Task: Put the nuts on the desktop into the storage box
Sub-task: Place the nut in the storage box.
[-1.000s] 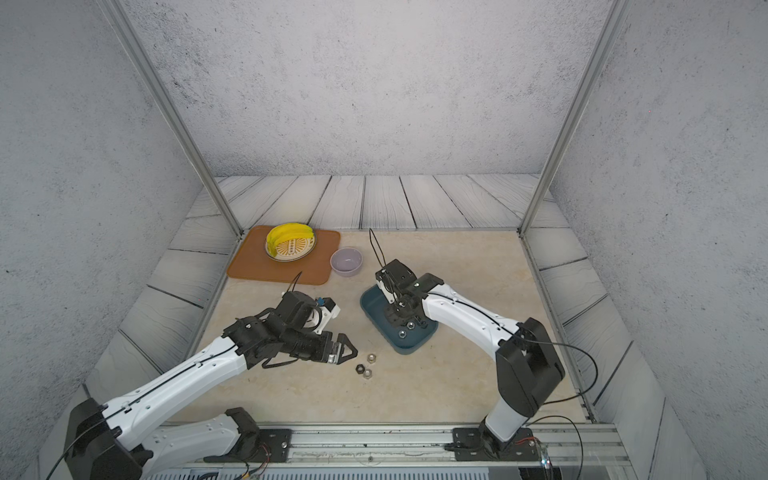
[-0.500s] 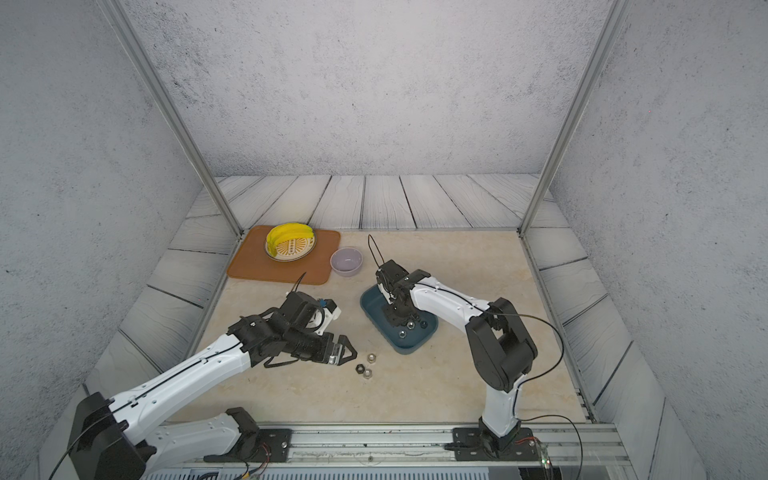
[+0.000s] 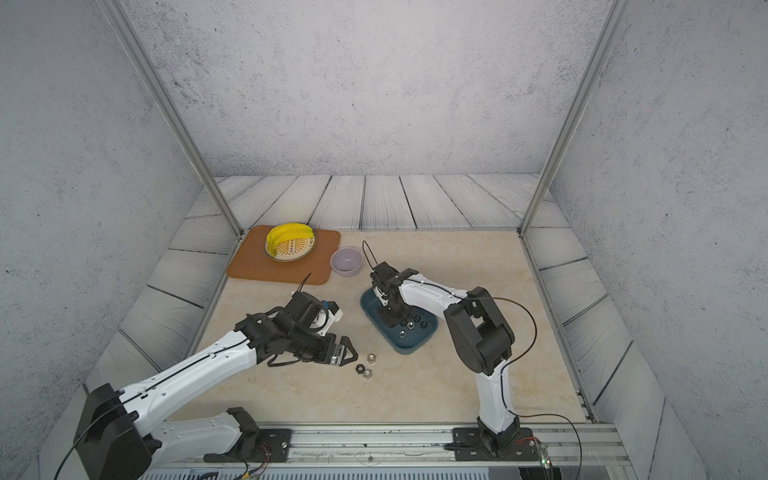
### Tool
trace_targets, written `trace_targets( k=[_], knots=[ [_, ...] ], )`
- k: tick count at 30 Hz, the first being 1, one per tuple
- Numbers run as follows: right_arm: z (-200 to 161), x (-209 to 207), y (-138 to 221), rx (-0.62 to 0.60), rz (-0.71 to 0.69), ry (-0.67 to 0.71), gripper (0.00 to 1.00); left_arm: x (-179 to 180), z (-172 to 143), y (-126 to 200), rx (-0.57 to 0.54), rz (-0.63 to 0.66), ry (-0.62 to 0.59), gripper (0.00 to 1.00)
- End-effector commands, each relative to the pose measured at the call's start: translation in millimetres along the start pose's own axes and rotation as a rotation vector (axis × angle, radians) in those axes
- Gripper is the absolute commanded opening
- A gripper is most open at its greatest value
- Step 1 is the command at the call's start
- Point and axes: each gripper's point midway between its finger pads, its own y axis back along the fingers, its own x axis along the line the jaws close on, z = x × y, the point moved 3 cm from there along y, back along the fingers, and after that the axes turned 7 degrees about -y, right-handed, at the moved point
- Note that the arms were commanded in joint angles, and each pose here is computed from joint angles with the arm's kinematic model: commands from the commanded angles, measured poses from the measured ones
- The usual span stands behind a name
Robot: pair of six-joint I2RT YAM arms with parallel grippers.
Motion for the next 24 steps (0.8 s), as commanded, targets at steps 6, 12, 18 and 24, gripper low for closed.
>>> trace_targets(
  k=[6, 12, 18, 24],
  knots=[
    [-4, -8, -5, 0.059, -0.053, -0.01, 0.16, 1, 1, 1, 0.007, 0.007, -0.006, 0.98],
    [-7, -15, -8, 0.075, -0.097, -0.015, 0.22, 1, 2, 0, 0.004, 0.006, 0.0, 0.98],
    [-5, -16, -3, 0.072, -0.11, -0.021, 0.39, 4, 6, 6, -0.029, 0.044, 0.001, 0.98],
    [-1, -10, 8, 0.045, -0.068, -0.031, 0.43, 9, 6, 11, -0.057, 0.077, -0.003, 0.98]
  ],
)
